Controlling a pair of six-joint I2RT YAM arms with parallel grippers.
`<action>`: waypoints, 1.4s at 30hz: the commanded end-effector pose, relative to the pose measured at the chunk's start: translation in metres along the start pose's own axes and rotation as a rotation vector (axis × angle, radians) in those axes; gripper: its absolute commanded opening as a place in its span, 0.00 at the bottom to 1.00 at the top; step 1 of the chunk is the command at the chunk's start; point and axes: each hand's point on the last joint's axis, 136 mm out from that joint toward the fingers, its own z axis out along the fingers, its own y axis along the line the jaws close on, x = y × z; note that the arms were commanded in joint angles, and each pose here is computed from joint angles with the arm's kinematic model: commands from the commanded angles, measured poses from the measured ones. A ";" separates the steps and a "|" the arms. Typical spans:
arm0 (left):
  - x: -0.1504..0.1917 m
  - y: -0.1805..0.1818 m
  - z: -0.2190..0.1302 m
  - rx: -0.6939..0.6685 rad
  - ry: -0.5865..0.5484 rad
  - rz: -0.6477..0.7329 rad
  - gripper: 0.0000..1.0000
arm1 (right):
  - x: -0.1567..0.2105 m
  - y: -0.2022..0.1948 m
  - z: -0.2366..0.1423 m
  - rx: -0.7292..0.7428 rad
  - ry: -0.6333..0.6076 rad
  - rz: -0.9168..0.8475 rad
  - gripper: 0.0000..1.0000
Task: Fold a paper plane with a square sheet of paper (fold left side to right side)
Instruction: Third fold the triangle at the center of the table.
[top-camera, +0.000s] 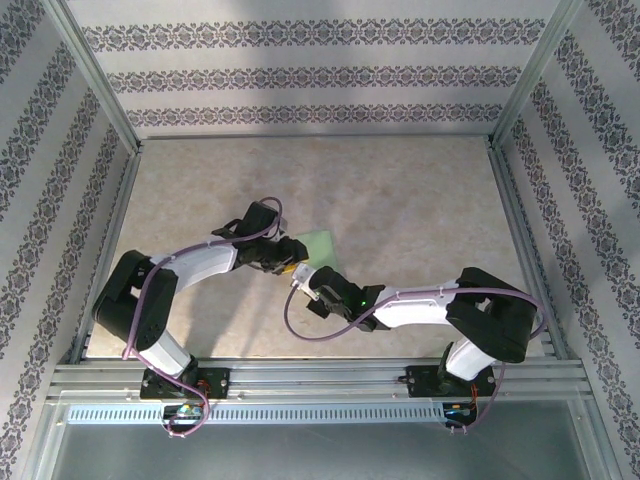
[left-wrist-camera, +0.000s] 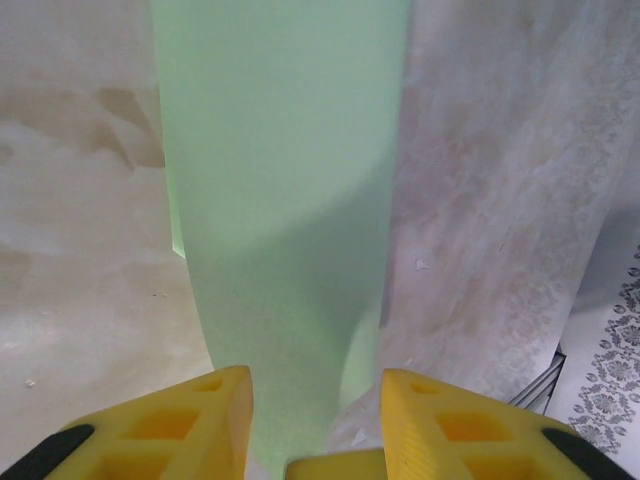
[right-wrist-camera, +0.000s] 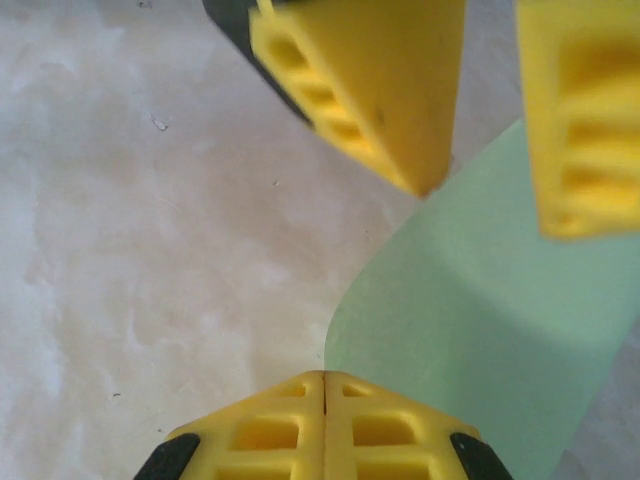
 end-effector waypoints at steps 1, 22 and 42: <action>-0.007 0.006 -0.025 -0.054 -0.020 0.044 0.40 | 0.002 0.004 -0.005 -0.058 0.003 0.082 0.00; -0.046 -0.006 0.049 -0.074 0.171 0.252 0.11 | 0.007 0.010 -0.006 -0.212 0.024 0.232 0.00; -0.035 0.030 0.080 -0.171 0.241 0.268 0.07 | 0.010 0.014 -0.009 -0.312 0.067 0.320 0.00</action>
